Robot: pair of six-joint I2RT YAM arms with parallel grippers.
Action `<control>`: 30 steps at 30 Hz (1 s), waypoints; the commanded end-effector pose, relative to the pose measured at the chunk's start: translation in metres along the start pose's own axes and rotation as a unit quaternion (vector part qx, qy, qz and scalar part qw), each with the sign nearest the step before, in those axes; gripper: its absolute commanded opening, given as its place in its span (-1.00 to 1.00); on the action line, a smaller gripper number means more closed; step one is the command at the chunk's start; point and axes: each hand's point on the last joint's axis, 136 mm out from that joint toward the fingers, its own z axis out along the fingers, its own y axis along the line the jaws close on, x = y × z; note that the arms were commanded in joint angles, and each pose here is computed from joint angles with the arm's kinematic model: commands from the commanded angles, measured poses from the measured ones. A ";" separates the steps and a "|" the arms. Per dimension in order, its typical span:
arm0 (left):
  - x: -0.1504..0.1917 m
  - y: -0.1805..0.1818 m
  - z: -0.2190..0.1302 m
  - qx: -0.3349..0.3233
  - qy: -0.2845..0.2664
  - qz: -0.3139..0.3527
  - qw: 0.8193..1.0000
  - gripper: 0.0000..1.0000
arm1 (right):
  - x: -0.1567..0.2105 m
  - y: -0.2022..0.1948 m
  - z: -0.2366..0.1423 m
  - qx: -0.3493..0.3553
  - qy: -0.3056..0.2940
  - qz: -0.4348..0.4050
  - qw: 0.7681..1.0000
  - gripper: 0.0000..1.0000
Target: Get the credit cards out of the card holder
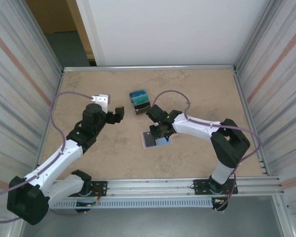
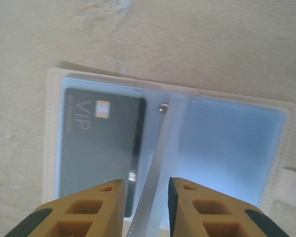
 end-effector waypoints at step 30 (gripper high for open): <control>0.079 -0.082 0.002 0.052 0.090 0.210 0.972 0.97 | -0.001 -0.043 -0.031 -0.076 -0.007 0.149 0.986 -0.52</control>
